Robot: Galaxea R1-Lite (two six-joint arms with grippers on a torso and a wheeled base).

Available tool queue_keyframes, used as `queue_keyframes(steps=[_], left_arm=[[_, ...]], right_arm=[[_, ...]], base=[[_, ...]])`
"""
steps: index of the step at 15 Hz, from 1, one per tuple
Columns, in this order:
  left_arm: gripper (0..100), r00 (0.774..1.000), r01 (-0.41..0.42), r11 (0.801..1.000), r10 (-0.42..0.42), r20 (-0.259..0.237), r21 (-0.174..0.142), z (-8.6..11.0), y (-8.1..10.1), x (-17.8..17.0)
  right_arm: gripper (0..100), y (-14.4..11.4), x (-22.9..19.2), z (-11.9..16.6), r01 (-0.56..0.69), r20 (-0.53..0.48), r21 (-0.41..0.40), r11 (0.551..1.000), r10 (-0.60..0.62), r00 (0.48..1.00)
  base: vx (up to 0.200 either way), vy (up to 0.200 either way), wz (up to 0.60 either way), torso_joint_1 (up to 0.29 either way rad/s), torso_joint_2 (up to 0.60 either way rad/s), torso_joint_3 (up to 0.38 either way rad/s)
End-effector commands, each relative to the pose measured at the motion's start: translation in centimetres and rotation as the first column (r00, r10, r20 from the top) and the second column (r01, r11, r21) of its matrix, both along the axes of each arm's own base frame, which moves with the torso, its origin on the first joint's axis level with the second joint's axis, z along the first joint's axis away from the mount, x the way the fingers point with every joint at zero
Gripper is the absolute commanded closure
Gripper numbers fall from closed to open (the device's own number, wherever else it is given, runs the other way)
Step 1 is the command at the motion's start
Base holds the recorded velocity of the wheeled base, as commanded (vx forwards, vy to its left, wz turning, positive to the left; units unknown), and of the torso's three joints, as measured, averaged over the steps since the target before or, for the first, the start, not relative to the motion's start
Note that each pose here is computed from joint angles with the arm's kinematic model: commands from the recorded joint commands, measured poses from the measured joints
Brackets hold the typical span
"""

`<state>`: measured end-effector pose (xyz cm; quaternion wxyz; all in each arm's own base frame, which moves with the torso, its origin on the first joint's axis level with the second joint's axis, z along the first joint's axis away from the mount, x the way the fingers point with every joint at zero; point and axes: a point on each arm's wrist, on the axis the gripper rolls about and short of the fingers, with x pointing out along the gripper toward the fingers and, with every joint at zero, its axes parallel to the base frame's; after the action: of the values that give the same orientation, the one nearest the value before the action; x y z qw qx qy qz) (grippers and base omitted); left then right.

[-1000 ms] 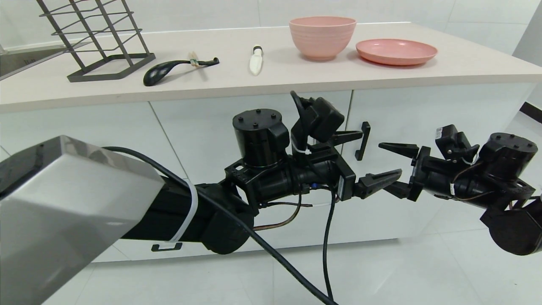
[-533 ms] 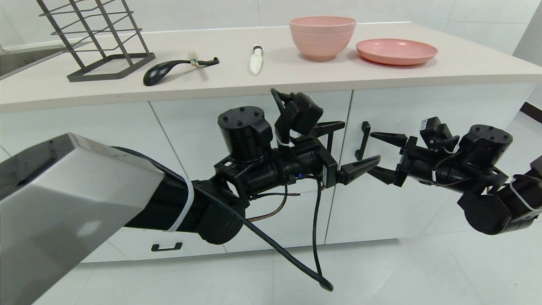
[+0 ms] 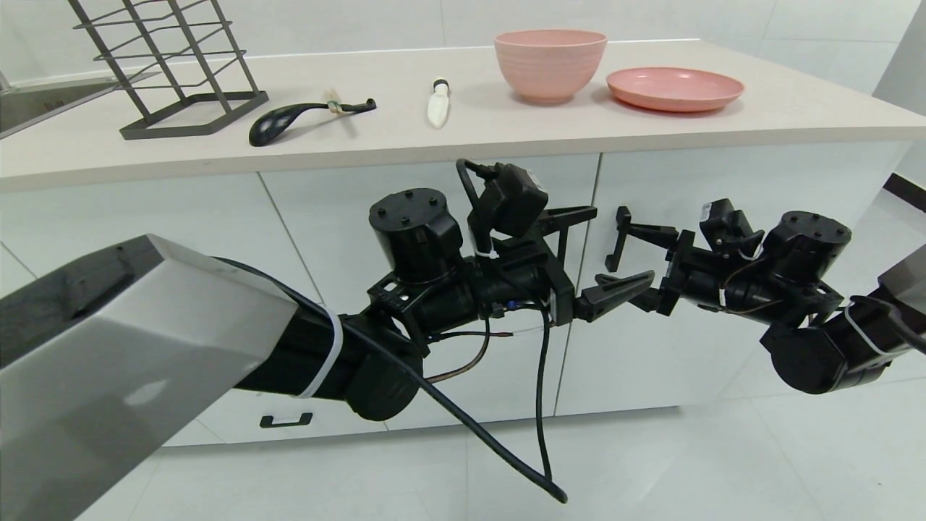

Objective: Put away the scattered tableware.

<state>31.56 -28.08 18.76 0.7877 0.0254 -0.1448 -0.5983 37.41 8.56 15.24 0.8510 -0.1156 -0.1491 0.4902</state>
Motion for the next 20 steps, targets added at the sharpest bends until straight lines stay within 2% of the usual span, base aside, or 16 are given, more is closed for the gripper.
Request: queue_keyframes(steps=[1, 8, 10, 15, 17, 20], left_arm=[[0, 1.000, 0.000, 1.000, 0.000, 0.005, -0.004, 0.4, 0.1, -0.2], [0, 0.999, -0.034, 0.999, 0.033, -0.030, -0.023, 0.9, 0.0, 0.2], [0, 0.998, -0.048, 0.999, 0.047, -0.035, -0.025, 1.2, -0.2, 0.5], [0, 0.998, -0.040, 0.999, 0.039, -0.044, -0.016, 0.7, -0.8, 0.6], [0, 0.999, -0.017, 1.000, 0.016, -0.038, -0.021, 0.8, -1.7, 0.0], [0, 0.999, 0.027, 0.999, -0.028, -0.046, -0.023, 0.5, -4.0, -2.0]], right_arm=[[0, 1.4, -0.6, -0.1, -0.071, -0.008, -0.002, 0.997, 0.071, 0.997], [0, 1.3, -1.1, -0.1, -0.122, -0.016, -0.014, 0.992, 0.122, 0.992], [0, 0.8, -2.5, -0.5, -0.221, -0.057, -0.029, 0.975, 0.219, 0.974], [0, -0.9, -6.1, 0.3, -0.244, -0.081, -0.038, 0.969, 0.241, 0.967], [0, -1.3, -8.2, 0.7, -0.270, -0.094, -0.042, 0.962, 0.265, 0.960], [0, -1.8, -11.2, 0.6, -0.288, -0.126, -0.042, 0.957, 0.281, 0.951]], base=[[0.000, 0.000, 0.00, 0.000, 0.00, 0.000], [0.000, 0.000, 0.00, 0.000, 0.00, 0.000], [0.000, 0.000, 0.00, 0.000, 0.00, 0.000], [0.000, 0.000, 0.00, 0.000, 0.00, 0.000], [0.000, 0.000, 0.00, 0.000, 0.00, 0.000], [0.000, 0.000, 0.00, 0.000, 0.00, 0.000]])
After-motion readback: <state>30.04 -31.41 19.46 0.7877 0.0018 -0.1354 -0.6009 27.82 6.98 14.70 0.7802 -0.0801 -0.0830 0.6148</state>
